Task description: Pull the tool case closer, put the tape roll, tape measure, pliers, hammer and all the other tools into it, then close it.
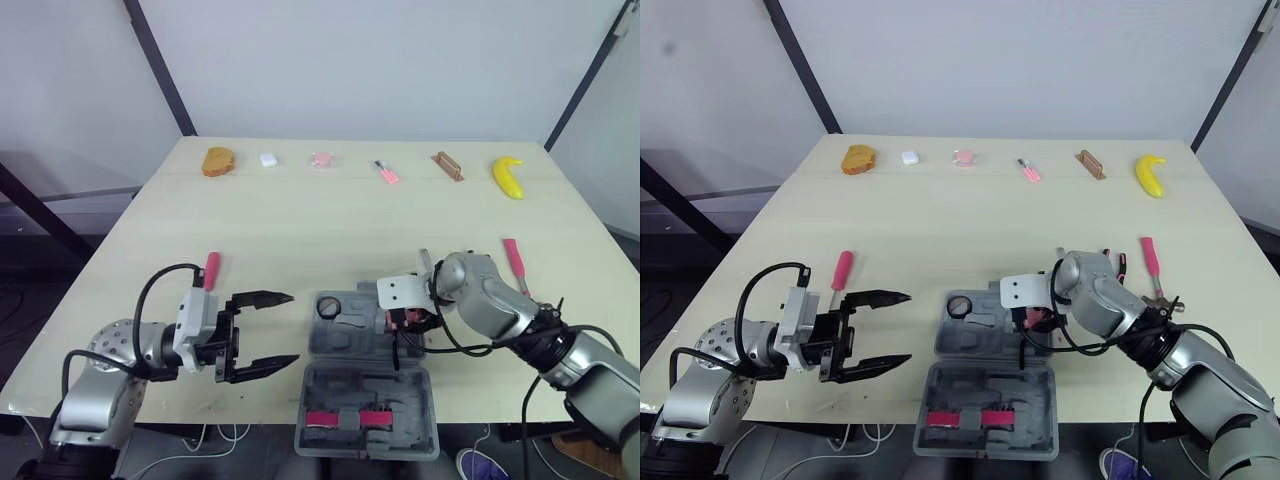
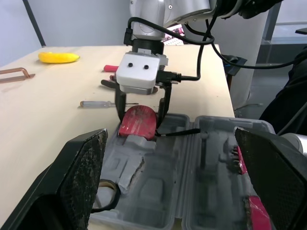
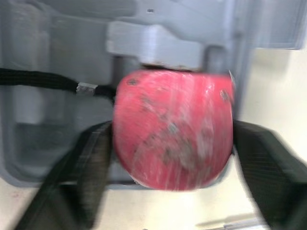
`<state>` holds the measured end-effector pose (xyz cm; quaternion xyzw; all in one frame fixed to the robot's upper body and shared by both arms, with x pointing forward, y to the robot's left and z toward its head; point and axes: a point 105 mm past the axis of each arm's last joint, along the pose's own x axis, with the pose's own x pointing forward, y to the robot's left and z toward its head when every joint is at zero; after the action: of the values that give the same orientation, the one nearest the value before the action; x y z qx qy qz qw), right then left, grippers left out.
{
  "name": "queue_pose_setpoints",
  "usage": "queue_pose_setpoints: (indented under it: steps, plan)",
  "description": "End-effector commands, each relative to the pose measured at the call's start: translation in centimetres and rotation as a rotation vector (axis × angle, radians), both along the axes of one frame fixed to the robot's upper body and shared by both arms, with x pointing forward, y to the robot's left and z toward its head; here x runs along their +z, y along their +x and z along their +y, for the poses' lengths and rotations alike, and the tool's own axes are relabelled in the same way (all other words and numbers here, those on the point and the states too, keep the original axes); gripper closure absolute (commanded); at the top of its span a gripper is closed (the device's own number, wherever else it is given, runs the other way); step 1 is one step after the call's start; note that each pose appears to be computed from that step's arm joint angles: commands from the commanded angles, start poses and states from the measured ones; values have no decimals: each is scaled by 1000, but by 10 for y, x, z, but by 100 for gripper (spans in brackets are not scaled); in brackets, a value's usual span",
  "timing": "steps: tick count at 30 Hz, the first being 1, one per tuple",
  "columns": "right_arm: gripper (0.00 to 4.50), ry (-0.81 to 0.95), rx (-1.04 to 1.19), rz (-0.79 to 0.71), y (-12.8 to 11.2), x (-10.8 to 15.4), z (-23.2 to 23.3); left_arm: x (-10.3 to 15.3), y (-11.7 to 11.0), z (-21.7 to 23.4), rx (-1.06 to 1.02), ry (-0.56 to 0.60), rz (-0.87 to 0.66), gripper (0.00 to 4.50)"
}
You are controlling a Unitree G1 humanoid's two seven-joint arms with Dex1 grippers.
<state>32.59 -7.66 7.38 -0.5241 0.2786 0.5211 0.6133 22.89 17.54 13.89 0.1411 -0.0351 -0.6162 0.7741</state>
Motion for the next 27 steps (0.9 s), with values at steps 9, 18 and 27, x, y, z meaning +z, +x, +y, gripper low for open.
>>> queue_pose_setpoints:
  steps: [9, 18, 27]
  plan:
    - [3, 68, -63, -42, -10, 38, -22, 4, -2, 0, -8, -1, -23, 0]
    - [27, 553, -201, 24, -9, 54, -33, 6, 0, -1, -15, -2, -23, 0]
    - [167, 831, -169, -28, -16, 31, -28, 6, 2, -2, -24, 0, -15, 0]
